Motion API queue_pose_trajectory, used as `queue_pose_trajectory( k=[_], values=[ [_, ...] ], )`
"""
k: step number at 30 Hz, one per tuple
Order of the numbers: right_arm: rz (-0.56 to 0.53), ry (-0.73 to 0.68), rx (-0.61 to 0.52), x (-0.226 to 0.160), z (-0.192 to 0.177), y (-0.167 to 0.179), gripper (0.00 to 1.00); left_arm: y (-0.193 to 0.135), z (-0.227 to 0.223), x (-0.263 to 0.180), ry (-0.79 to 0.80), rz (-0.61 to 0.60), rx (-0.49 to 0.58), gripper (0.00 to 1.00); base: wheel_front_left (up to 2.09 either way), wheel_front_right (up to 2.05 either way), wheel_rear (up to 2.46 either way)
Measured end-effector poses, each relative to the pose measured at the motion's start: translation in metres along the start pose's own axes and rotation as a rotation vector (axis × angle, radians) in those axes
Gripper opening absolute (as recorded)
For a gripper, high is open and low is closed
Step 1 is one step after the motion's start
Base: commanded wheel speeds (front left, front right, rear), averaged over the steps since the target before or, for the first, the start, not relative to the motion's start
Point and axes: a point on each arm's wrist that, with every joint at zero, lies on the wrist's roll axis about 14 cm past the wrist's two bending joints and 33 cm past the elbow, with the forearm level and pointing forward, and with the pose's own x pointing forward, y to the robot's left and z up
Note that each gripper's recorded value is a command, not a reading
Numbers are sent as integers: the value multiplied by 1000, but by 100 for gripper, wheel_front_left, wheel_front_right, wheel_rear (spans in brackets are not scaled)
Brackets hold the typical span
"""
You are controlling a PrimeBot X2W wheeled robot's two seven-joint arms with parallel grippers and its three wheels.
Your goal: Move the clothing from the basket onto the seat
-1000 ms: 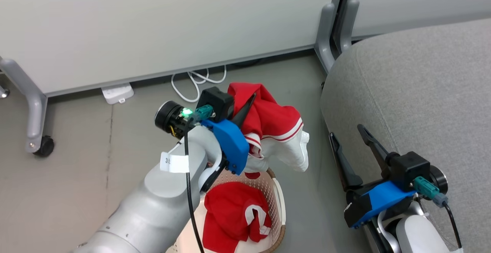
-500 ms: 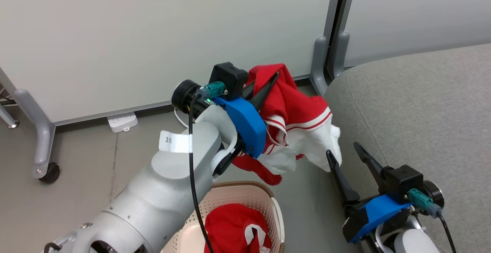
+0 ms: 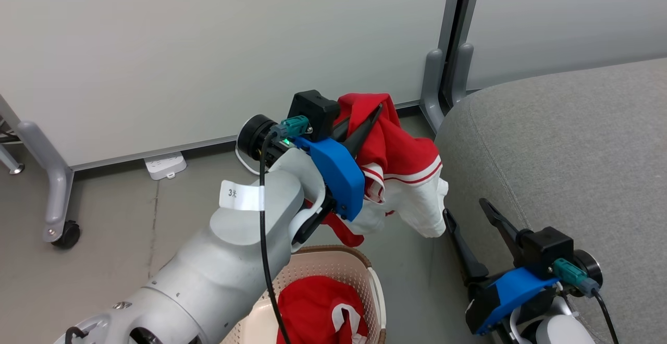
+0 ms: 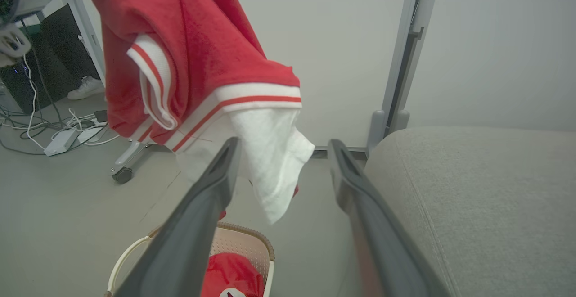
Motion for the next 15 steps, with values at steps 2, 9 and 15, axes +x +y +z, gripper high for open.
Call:
queue_pose_trajectory(
  k=[2,9,15],
  values=[
    [0,14,2,1,-4,0,100,0,-2,0,4,1,-3,0,0,0,0],
    [17,51,9,16,-8,2,100,1,-2,2,3,-2,-11,0,0,0,0],
    [38,103,31,33,-16,6,100,1,-4,3,3,-7,-15,0,0,0,0]
  ],
)
